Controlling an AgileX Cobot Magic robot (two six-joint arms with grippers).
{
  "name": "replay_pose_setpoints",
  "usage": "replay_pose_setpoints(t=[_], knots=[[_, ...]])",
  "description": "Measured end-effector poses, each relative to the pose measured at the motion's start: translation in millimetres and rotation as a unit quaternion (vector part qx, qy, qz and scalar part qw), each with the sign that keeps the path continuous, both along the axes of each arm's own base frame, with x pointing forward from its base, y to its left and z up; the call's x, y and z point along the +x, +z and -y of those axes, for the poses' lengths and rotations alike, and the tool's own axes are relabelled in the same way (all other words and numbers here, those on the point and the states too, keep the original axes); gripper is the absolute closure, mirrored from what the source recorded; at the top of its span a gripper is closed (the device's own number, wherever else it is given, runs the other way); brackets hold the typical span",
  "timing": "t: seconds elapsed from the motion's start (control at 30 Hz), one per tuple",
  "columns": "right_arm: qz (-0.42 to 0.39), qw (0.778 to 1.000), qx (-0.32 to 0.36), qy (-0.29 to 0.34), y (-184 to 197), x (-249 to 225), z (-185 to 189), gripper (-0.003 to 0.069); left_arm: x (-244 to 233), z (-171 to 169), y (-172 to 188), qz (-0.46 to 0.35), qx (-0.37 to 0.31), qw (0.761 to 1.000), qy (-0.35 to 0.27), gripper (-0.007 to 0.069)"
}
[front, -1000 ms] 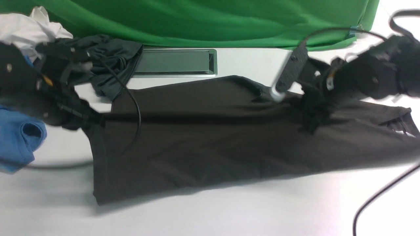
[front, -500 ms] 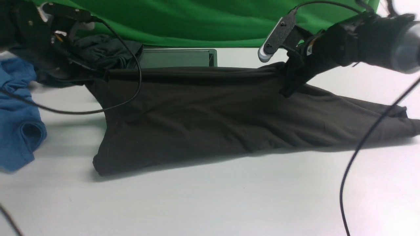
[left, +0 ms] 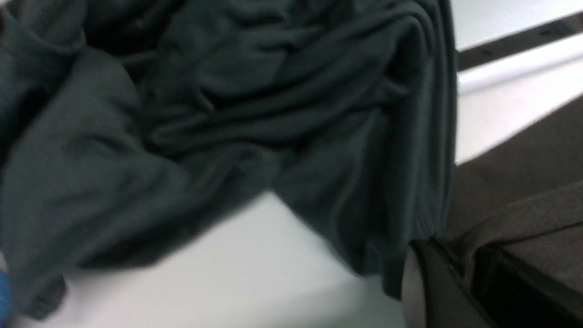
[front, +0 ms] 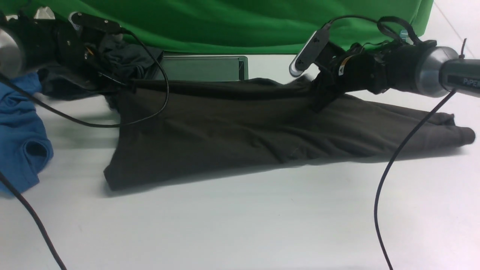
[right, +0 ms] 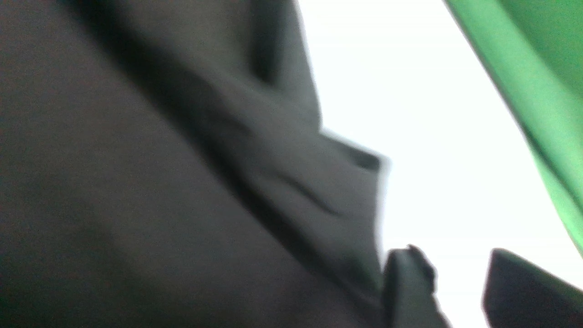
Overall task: Fold a long-sleeved shirt on a white desktop.
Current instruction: 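Fold the black garment in half by bringing its near edge over to the far edge, then pull the folded dark garment lengthwise by its ends to straighten it flat on the table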
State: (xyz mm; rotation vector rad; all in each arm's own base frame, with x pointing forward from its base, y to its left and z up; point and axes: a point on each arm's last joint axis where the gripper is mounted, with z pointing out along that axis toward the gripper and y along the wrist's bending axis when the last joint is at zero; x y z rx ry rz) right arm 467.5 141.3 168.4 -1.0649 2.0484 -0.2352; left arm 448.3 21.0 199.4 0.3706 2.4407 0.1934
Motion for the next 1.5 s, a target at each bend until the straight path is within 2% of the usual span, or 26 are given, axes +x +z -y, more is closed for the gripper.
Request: replay_pose_setpoints(t=[0.03,0.07,0.1,0.13,0.17,0.2,0.27,0.3,0.33,0.37,0.4,0.43,0.47,0.5,0.53,0.6,0.63,0.73,0.87,0.93,1.07,1.1,1.3,1.4,1.47,1.5], knots=[[0.001,1.0,0.001,-0.001,0,1,1,0.0354,0,0,0,0.0,0.001,1.0,0.0,0.0532],[0.009,1.0,0.012,-0.009,1,3,3,0.0255,3,-1,-2,0.011,0.012,1.0,-0.007,0.0489],[0.011,1.0,0.018,-0.015,2,4,5,0.0209,4,-2,-2,0.018,0.021,1.0,-0.012,0.0466],[0.012,1.0,0.02,-0.017,2,4,5,0.0203,5,-2,-2,0.022,0.023,0.999,-0.013,0.0461],[0.01,0.999,0.037,-0.035,6,4,9,0.0172,7,-3,0,0.039,0.038,0.998,-0.023,0.0407],[0.006,0.998,0.042,-0.043,7,4,10,0.0174,8,-3,1,0.047,0.044,0.998,-0.027,0.0389],[-0.001,0.996,0.057,-0.063,16,1,13,0.0196,11,-4,4,0.067,0.056,0.996,-0.035,0.0349],[-0.013,0.993,0.073,-0.087,31,-4,16,0.0265,15,-4,8,0.092,0.063,0.993,-0.041,0.0307],[-0.014,0.993,0.072,-0.088,34,-5,16,0.0276,15,-4,8,0.092,0.064,0.993,-0.041,0.0307],[-0.027,0.991,0.08,-0.099,53,-14,15,0.038,16,-5,10,0.103,0.059,0.992,-0.038,0.0282],[-0.031,0.991,0.079,-0.099,57,-16,14,0.0393,16,-5,10,0.103,0.057,0.992,-0.036,0.0282],[-0.041,0.992,0.077,-0.09,66,-22,9,0.0484,16,-4,10,0.103,0.045,0.993,-0.026,0.0284],[-0.06,0.992,0.077,-0.078,74,-27,4,0.0533,15,-2,9,0.097,0.032,0.995,-0.019,0.0302],[-0.072,0.993,0.074,-0.061,76,-29,-1,0.0577,14,0,7,0.089,0.024,0.996,-0.017,0.0327],[-0.083,0.992,0.074,-0.055,76,-31,-3,0.0583,14,2,6,0.083,0.019,0.996,-0.015,0.0343],[-0.146,0.985,0.094,-0.006,68,-34,-18,0.0632,5,18,2,0.024,0.01,0.999,-0.04,0.0509],[-0.159,0.982,0.1,0.008,66,-34,-21,0.0636,2,27,1,0.0,0.001,0.999,-0.054,0.0546],[-0.186,0.975,0.115,0.036,50,-22,-31,0.0642,-7,54,4,-0.053,-0.047,0.993,-0.091,0.0602],[-0.185,0.974,0.126,0.037,30,4,-35,0.0643,-17,88,12,-0.084,-0.09,0.982,-0.142,0.0608],[-0.184,0.973,0.135,0.018,9,25,-29,0.0643,-25,104,16,-0.1,-0.09,0.976,-0.17,0.0608],[-0.159,0.975,0.155,-0.029,-6,50,-13,0.0639,-39,119,27,-0.125,-0.09,0.968,-0.201,0.0608],[-0.144,0.975,0.159,-0.063,-7,61,4,0.0629,-48,126,34,-0.124,-0.088,0.965,-0.212,0.0608],[-0.15,0.965,0.157,-0.144,48,60,64,0.0545,-94,142,70,-0.075,-0.082,0.964,-0.242,0.0608],[-0.181,0.956,0.156,-0.171,81,40,91,0.0529,-116,145,76,-0.071,-0.081,0.961,-0.253,0.0608],[-0.225,0.936,0.165,-0.215,110,7,119,0.0515,-136,143,78,-0.078,-0.087,0.959,-0.257,0.0608],[-0.231,0.934,0.166,-0.217,108,4,121,0.0511,-138,143,76,-0.084,-0.088,0.959,-0.257,0.0608]])
